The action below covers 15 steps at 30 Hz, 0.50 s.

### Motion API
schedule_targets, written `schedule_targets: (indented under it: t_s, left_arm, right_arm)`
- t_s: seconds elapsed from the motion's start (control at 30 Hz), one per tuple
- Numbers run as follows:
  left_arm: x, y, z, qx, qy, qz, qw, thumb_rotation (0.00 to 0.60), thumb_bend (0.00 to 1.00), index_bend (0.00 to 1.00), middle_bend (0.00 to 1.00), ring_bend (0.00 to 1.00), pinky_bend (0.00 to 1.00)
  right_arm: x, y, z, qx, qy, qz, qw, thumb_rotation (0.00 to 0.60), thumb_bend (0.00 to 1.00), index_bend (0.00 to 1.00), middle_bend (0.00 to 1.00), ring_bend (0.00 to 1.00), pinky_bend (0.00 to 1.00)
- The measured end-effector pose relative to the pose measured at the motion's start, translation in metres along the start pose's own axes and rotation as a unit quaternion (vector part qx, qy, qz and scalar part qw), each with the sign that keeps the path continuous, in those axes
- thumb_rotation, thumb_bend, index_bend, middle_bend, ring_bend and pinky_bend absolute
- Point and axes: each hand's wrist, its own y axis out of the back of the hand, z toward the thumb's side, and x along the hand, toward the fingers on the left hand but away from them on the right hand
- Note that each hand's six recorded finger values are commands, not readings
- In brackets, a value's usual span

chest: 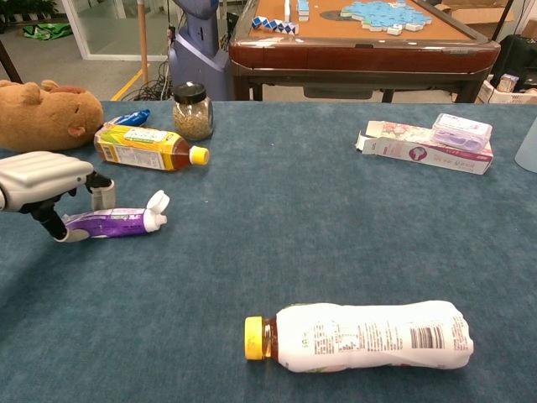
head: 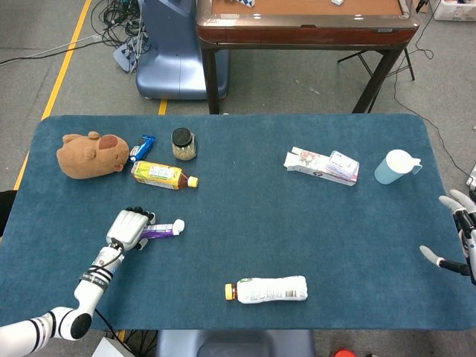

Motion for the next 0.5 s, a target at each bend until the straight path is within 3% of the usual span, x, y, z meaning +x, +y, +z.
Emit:
schedule_targets:
  t_s: [0.5]
  left_arm:
    - [0.0066, -0.0071, 0.0024, -0.005, -0.005, 0.0, 1.0, 0.6, 0.25, 0.48, 0.51, 0.32, 0.28]
  right_arm:
    - [0.0028, 0.0027, -0.0014, -0.001, -0.003, -0.002, 1.0, 0.6, 0.14, 0.18, 0.13, 0.0, 0.08]
